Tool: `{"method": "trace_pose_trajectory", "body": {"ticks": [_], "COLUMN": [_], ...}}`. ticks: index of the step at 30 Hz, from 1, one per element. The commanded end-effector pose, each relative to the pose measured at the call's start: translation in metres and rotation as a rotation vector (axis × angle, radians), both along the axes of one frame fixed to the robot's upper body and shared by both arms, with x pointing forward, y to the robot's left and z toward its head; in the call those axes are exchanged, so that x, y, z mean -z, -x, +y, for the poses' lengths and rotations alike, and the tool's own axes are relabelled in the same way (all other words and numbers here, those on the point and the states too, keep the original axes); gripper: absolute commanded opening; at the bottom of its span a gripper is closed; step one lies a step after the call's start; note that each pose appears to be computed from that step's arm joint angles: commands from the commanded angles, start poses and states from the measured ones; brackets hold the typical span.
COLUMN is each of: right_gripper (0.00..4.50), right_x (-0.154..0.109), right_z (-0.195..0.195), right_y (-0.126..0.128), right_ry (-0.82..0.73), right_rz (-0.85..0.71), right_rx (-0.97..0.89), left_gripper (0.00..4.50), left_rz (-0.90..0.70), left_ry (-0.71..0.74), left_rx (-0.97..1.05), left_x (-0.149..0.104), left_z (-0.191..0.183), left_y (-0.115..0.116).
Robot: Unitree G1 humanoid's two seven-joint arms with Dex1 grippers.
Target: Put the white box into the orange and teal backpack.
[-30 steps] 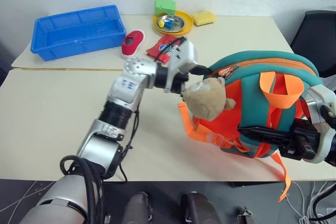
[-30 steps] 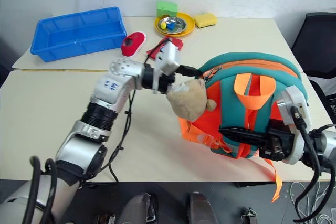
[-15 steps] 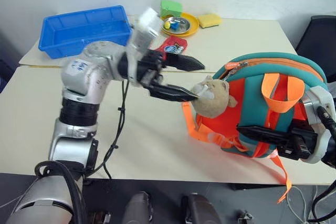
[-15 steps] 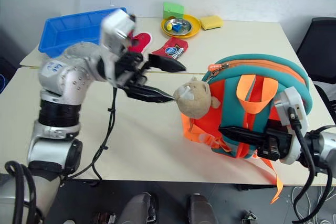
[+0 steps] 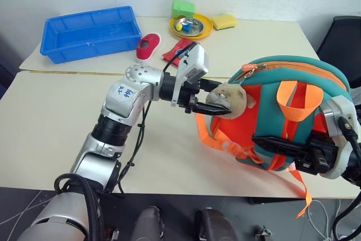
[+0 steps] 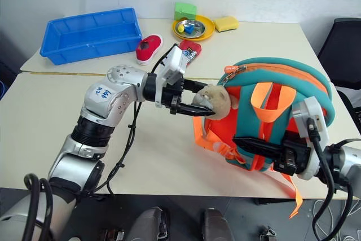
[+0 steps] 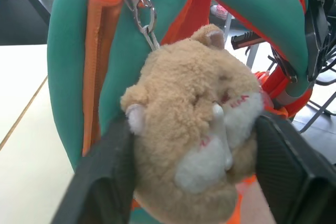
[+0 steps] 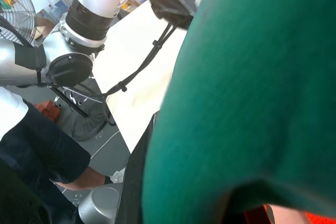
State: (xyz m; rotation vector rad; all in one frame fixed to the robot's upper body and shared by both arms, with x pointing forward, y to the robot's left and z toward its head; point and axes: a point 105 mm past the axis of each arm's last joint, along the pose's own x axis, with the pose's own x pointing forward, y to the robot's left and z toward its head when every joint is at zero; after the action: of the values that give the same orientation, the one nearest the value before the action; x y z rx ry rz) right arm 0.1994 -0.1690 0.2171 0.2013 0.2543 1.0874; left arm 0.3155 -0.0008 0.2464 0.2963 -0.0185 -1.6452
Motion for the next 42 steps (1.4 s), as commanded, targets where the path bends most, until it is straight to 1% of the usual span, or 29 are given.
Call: {"method": "trace_pose_trajectory", "body": {"ticks": [1, 2, 3, 5, 8, 11, 13, 16, 19, 20, 22, 23, 24, 25, 26, 28, 30, 31, 34, 35, 36, 40, 42], "right_gripper": [0.00, 0.00, 0.00, 0.00, 0.00, 0.00, 0.00, 0.00, 0.00, 0.00, 0.00, 0.00, 0.31, 0.64, 0.85, 1.53, 2.14, 2.55, 3.56, 3.84, 4.21, 4.21, 4.21], "right_x": [-0.007, -0.007, -0.007, -0.008, -0.010, -0.012, -0.011, -0.010, -0.008, -0.007, -0.006, -0.001, 0.004, 0.009, 0.013, 0.017, 0.008, -0.001, -0.025, -0.032, -0.039, -0.059, -0.068], "right_z": [-0.001, -0.002, -0.003, -0.006, -0.009, -0.012, -0.013, -0.016, -0.017, -0.017, -0.018, -0.020, -0.022, -0.025, -0.031, -0.049, -0.070, -0.084, -0.125, -0.140, -0.154, -0.188, -0.198], "right_y": [0.006, 0.007, 0.008, 0.009, 0.011, 0.011, 0.012, 0.011, 0.008, 0.006, 0.001, -0.002, -0.004, -0.005, -0.006, -0.002, 0.002, 0.006, 0.022, 0.027, 0.031, 0.041, 0.042], "right_ry": [-0.008, -0.007, -0.006, -0.009, -0.017, -0.025, -0.029, -0.030, -0.022, -0.011, 0.012, 0.063, 0.109, 0.141, 0.167, 0.239, 0.273, 0.274, 0.307, 0.320, 0.334, 0.316, 0.287], "right_rz": [-0.052, -0.051, -0.051, -0.053, -0.059, -0.062, -0.066, -0.075, -0.099, -0.115, -0.139, -0.145, -0.151, -0.140, -0.124, -0.113, -0.113, -0.108, -0.100, -0.095, -0.096, -0.096, -0.113], "right_rx": [-0.004, -0.003, -0.002, -0.001, -0.003, -0.001, 0.001, 0.016, 0.041, 0.060, 0.089, 0.109, 0.121, 0.132, 0.147, 0.160, 0.186, 0.208, 0.272, 0.304, 0.338, 0.433, 0.472], "left_gripper": [1.84, 1.63, 1.39, 1.12, 1.12, 1.12, 1.12, 1.12, 1.12, 1.12, 1.12, 1.12, 1.10, 1.41, 1.75, 2.33, 2.93, 3.29, 4.23, 4.49, 4.50, 4.50, 4.50], "left_rz": [-0.061, -0.060, -0.067, -0.082, -0.090, -0.170, -0.195, -0.186, -0.257, -0.270, -0.266, -0.237, -0.210, -0.183, -0.145, -0.076, -0.008, 0.035, 0.127, 0.133, 0.123, 0.119, 0.105], "left_ry": [0.031, 0.030, 0.006, -0.044, -0.114, -0.260, -0.342, -0.372, -0.450, -0.458, -0.449, -0.424, -0.402, -0.380, -0.360, -0.338, -0.314, -0.293, -0.233, -0.213, -0.199, -0.155, -0.093], "left_rx": [-0.028, -0.038, -0.070, -0.129, -0.179, -0.174, -0.111, -0.038, 0.012, 0.016, 0.007, -0.022, -0.048, -0.073, -0.082, -0.047, -0.009, 0.003, 0.016, -0.006, -0.035, -0.113, -0.142], "left_x": [-0.025, -0.027, -0.026, -0.022, -0.011, 0.020, 0.049, 0.084, 0.120, 0.127, 0.131, 0.127, 0.123, 0.117, 0.111, 0.100, 0.088, 0.079, 0.048, 0.036, 0.026, -0.006, -0.023], "left_z": [0.015, 0.020, 0.028, 0.043, 0.063, 0.081, 0.081, 0.064, 0.050, 0.046, 0.042, 0.040, 0.041, 0.042, 0.048, 0.065, 0.081, 0.091, 0.124, 0.134, 0.143, 0.173, 0.179], "left_y": [-0.009, -0.012, -0.020, -0.034, -0.050, -0.057, -0.051, -0.039, -0.029, -0.027, -0.025, -0.027, -0.030, -0.032, -0.032, -0.024, -0.014, -0.008, 0.004, 0.004, 0.004, 0.006, 0.007]}}
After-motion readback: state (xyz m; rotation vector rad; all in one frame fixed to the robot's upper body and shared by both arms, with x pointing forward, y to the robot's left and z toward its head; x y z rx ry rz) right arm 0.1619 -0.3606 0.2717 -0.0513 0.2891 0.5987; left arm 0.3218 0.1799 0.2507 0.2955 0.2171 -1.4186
